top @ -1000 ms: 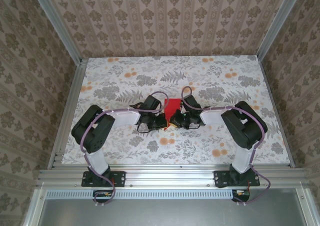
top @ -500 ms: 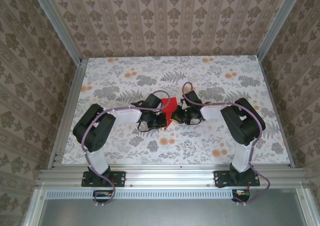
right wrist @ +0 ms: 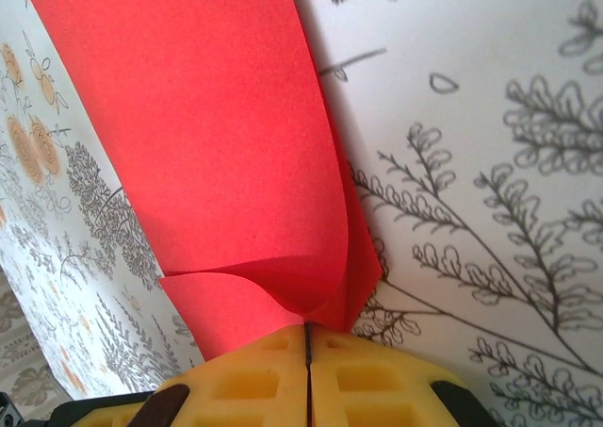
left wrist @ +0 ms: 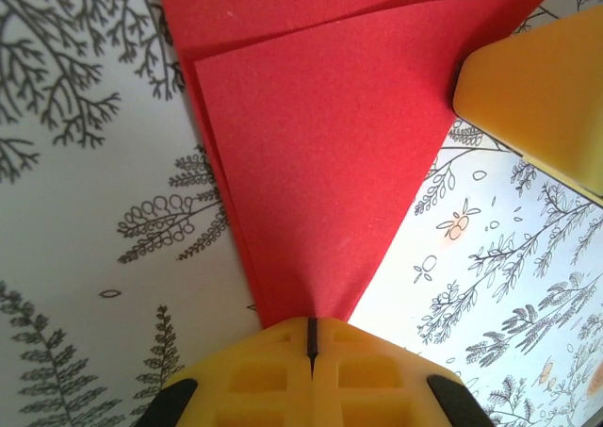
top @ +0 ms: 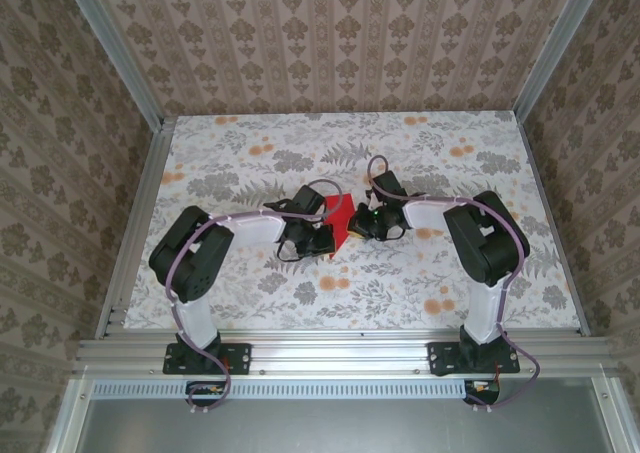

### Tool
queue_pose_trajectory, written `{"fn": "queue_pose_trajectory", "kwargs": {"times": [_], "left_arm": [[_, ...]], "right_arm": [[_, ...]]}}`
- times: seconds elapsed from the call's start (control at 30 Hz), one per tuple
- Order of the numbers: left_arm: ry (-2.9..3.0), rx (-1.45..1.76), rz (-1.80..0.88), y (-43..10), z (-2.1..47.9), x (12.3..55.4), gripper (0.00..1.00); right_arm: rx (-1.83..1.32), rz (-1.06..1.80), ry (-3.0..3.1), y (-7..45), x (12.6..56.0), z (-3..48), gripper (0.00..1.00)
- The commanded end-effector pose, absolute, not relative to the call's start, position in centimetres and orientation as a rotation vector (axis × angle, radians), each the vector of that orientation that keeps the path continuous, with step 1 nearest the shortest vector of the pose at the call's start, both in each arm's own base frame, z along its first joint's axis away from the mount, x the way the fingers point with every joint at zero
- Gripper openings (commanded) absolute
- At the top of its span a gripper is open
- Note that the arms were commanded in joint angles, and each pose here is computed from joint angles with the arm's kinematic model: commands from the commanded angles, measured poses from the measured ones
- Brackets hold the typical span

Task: Fold a paper plane with a square sheet of paper (pick it up from the middle)
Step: Third fold the triangle at the center of the table.

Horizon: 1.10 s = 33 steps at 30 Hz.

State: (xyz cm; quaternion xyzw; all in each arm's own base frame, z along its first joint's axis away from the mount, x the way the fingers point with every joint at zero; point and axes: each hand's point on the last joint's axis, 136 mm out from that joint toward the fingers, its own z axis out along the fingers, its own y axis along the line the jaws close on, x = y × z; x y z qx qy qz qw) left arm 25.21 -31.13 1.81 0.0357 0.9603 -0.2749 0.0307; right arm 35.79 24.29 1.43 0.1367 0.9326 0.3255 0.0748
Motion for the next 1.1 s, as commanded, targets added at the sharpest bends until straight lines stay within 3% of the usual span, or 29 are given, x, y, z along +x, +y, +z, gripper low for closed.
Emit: {"fn": "queue_pose_trajectory", "kwargs": {"times": [0.0,0.33,0.47,0.67,1.07], "left_arm": [[3.144,0.082,-0.608,-27.4,-1.9,22.4,0.0],[3.152,0.096,-0.598,-27.3,-2.1,22.3,0.0],[3.149,0.093,-0.599,-27.4,-2.0,22.4,0.0],[3.145,0.08,-0.595,-27.5,-2.0,22.6,0.0],[3.144,0.086,-0.596,-27.7,-1.9,22.8,0.0]], "right_arm": [[0.452,0.785,2.798,21.4,37.7,-0.2,0.08],[0.367,0.8,2.727,21.7,40.6,2.8,0.1],[0.28,0.926,2.65,23.1,40.8,5.4,0.11],[0.202,1.014,2.613,23.4,38.3,7.3,0.11],[0.194,1.054,2.736,25.8,34.3,4.4,0.1]]}}
